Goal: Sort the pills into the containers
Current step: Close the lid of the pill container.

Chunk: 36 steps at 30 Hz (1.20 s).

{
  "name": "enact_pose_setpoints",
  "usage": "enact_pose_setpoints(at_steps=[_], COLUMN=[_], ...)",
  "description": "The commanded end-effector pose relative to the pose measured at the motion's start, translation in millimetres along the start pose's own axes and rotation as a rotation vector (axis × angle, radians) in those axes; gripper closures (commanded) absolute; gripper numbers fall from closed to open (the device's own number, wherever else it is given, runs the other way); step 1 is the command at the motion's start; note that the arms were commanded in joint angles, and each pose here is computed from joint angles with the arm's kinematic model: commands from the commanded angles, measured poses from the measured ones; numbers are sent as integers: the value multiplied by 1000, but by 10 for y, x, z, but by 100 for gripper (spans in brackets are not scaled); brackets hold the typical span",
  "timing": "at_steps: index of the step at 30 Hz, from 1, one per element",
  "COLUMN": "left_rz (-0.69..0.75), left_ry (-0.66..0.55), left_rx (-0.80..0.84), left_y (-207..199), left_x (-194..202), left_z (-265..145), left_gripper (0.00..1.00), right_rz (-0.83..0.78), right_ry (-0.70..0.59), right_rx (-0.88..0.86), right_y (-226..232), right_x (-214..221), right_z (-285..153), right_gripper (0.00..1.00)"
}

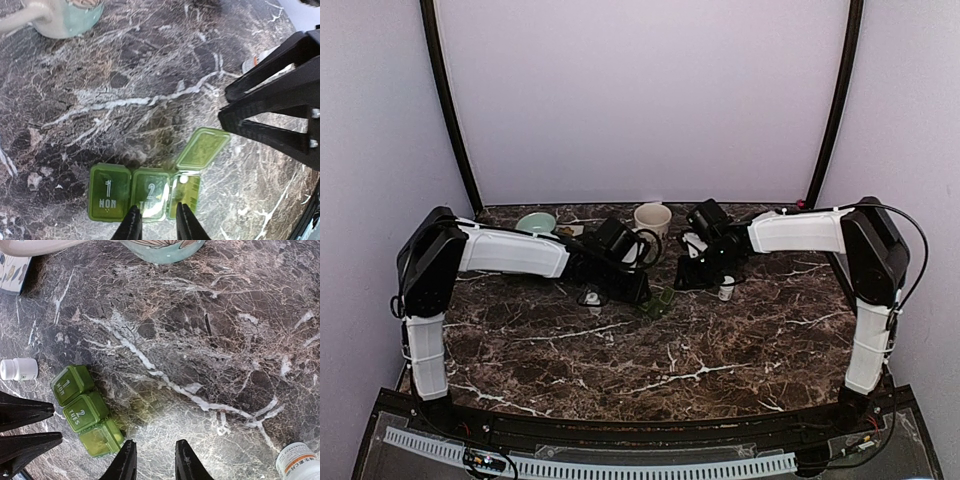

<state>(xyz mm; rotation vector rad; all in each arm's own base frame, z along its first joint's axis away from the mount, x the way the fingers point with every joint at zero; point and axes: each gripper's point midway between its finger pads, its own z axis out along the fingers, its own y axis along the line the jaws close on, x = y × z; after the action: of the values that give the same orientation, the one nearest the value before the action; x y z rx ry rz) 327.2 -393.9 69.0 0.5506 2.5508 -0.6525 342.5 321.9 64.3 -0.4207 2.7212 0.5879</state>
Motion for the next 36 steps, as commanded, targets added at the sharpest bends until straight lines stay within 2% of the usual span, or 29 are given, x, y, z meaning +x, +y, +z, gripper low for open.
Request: enact_pose_setpoints(at_steps=[1, 36], left_rz=[9, 38], left_ry=[13, 46], left_rx=[-30, -81], left_y=[79, 184], left_x=[1, 12], left_z=[31, 173], left_gripper=[75, 76], right_rz=[-10, -71], right_ry=[-4, 31], right_rx=[-29, -135], right_y=[76, 346], right_x=[-18, 96], right_z=[53, -15], right_gripper=[74, 74])
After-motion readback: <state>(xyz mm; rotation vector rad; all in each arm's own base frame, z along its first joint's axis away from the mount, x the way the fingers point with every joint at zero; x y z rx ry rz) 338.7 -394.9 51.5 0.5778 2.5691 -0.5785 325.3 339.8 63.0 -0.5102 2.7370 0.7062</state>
